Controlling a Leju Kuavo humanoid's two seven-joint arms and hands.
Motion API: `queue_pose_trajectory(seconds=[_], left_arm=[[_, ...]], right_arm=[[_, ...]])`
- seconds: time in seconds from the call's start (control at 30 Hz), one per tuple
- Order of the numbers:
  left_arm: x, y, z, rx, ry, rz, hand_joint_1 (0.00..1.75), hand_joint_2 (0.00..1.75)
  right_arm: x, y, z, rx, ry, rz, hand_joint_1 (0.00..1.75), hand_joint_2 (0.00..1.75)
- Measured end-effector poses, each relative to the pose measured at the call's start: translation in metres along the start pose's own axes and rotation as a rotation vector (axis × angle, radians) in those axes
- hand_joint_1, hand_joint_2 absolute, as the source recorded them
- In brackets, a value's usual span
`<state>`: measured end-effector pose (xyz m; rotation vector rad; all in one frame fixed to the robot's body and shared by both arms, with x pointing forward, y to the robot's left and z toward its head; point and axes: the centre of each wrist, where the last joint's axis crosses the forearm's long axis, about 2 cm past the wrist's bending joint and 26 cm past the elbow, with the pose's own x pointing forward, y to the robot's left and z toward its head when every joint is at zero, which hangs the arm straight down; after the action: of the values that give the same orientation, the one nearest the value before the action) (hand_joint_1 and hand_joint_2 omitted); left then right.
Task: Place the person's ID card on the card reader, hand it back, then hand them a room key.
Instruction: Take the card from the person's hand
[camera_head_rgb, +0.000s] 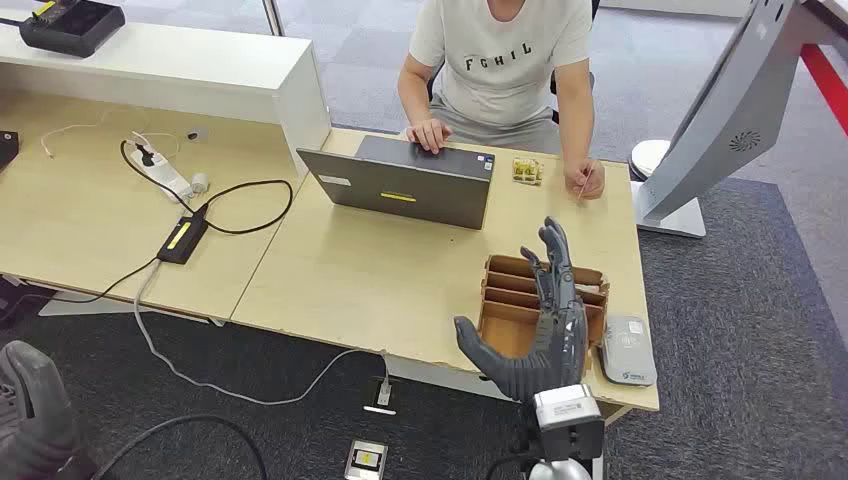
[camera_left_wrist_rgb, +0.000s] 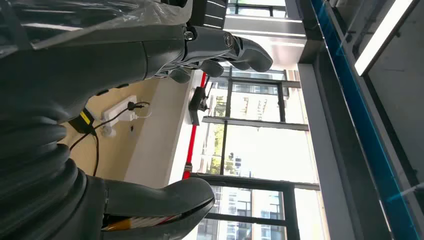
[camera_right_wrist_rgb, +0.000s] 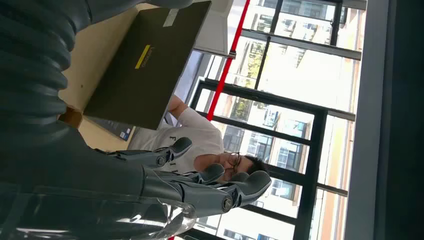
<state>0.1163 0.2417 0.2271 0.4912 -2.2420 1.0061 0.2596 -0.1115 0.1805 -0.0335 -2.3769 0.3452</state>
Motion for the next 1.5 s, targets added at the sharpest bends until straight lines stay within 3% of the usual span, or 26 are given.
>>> queue_pose_trajectory(seconds=[0.73, 1.07, 1.2, 1.5], left_arm=[[-0.002, 0.000, -0.004, 0.002, 0.009, 0.032, 0.02, 1.75], [-0.002, 0.001, -0.006, -0.011, 0.022, 0.069, 0.02, 1.75], [-0.003, 0.001, -0.006, -0.035, 0.039, 0.119, 0.02, 1.75], [-0.008, 0.008, -0.012, -0.124, 0.044, 0.245, 0.02, 1.75]], right_arm=[[0.003, -0.004, 0.008, -0.013, 0.012, 0.023, 0.00, 1.75], [0.001, -0.011, -0.001, 0.006, -0.007, 0.076, 0.00, 1.75], [-0.002, -0.018, -0.015, 0.027, -0.025, 0.152, 0.00, 1.75], [-0.010, -0.039, -0.062, 0.099, -0.077, 0.508, 0.00, 1.75]])
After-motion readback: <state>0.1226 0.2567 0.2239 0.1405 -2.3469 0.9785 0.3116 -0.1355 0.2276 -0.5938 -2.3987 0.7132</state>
